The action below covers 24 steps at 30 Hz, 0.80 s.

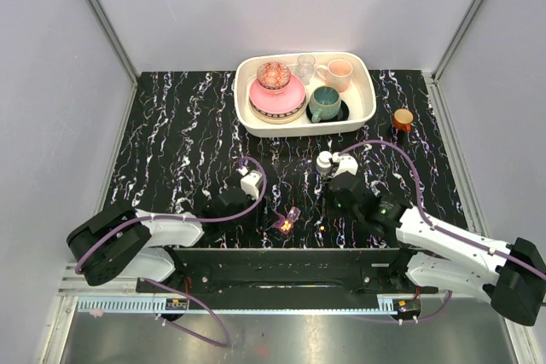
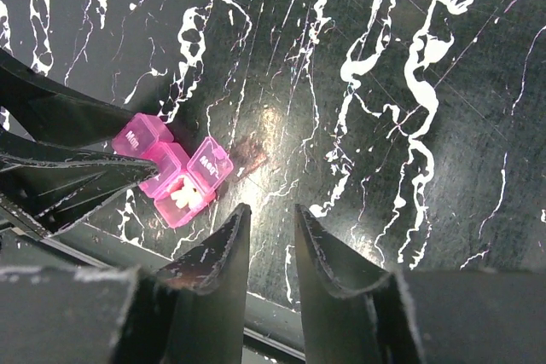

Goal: Sort the pills into containers

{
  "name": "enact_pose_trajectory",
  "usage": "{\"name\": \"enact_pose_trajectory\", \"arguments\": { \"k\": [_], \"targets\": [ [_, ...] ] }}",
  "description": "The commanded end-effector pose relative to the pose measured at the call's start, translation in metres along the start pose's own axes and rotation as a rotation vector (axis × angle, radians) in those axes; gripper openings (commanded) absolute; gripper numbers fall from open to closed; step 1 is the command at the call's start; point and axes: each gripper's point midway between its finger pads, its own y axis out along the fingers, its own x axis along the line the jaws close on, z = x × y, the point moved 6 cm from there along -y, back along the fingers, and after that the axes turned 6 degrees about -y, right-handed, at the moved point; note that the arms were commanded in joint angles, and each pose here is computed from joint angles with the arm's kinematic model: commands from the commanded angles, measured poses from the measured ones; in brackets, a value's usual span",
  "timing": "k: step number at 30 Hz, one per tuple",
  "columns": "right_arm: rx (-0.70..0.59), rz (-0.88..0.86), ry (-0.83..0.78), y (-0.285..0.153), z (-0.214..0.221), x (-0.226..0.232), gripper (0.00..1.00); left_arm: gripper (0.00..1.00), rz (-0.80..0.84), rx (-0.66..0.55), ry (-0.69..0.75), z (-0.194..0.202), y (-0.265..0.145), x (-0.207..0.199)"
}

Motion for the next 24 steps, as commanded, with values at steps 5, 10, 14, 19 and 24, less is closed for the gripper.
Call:
{"name": "enact_pose_trajectory", "arguments": {
  "k": [5,10,14,19,24],
  "targets": [
    [0.028,0.047,0.017,0.017,0.006,-0.004,0.21,0.54,-0.037,0.067,-0.004,0.015,-0.003,0.008],
    [0.064,0.025,-0.003,0.036,0.015,0.000,0.09,0.53,-0.037,0.060,-0.004,0.014,-0.005,0.007],
    [0.067,0.015,-0.024,0.045,0.019,0.001,0.05,0.52,-0.042,0.064,-0.002,0.016,-0.005,0.009],
    [0.049,0.018,-0.041,0.053,0.019,0.000,0.04,0.52,-0.040,0.066,-0.002,0.017,-0.006,0.009],
    [0.065,0.029,-0.067,0.065,0.018,0.003,0.03,0.52,-0.038,0.069,0.003,0.017,-0.006,0.009]
  ]
}}
